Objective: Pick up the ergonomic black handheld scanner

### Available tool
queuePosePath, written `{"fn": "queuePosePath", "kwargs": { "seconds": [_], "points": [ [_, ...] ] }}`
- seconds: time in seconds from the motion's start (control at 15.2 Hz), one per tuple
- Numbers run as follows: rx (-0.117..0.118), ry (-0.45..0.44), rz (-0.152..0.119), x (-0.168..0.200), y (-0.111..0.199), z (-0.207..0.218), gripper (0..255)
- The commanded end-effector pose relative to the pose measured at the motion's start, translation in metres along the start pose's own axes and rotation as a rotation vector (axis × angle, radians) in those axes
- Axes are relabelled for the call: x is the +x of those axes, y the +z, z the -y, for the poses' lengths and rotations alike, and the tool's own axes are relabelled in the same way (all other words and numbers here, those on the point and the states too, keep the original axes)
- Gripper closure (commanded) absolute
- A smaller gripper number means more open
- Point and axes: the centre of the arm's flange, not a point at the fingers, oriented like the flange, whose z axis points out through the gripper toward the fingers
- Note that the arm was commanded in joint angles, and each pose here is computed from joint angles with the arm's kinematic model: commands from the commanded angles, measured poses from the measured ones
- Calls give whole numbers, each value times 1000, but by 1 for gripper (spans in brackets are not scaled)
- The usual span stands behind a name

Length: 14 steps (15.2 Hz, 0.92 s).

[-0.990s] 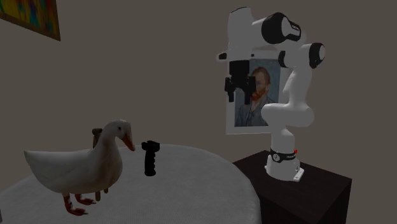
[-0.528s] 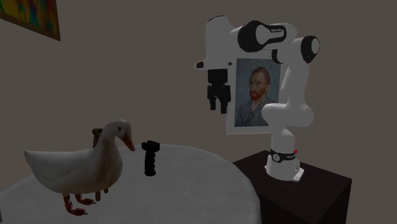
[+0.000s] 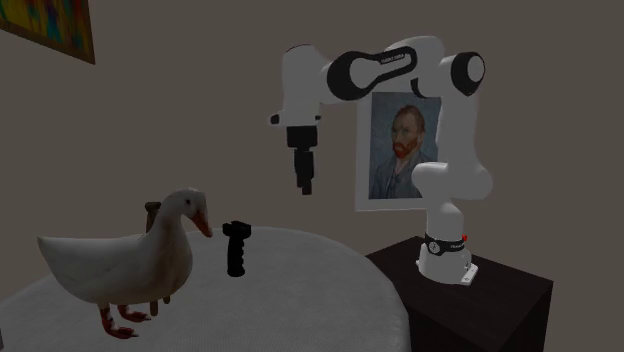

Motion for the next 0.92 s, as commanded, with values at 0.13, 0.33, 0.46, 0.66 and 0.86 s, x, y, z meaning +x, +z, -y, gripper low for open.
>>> {"fn": "queuePosePath", "kwargs": {
  "seconds": [0.13,0.33,0.46,0.66,0.86],
  "points": [
    [6,84,-5,47,19,-14,0],
    [11,146,-9,81,32,-28,0],
    [14,187,-11,104,41,-39,0],
    [19,249,-14,136,54,-56,0],
    [24,311,-17,168,67,-76,0]
  ]
}}
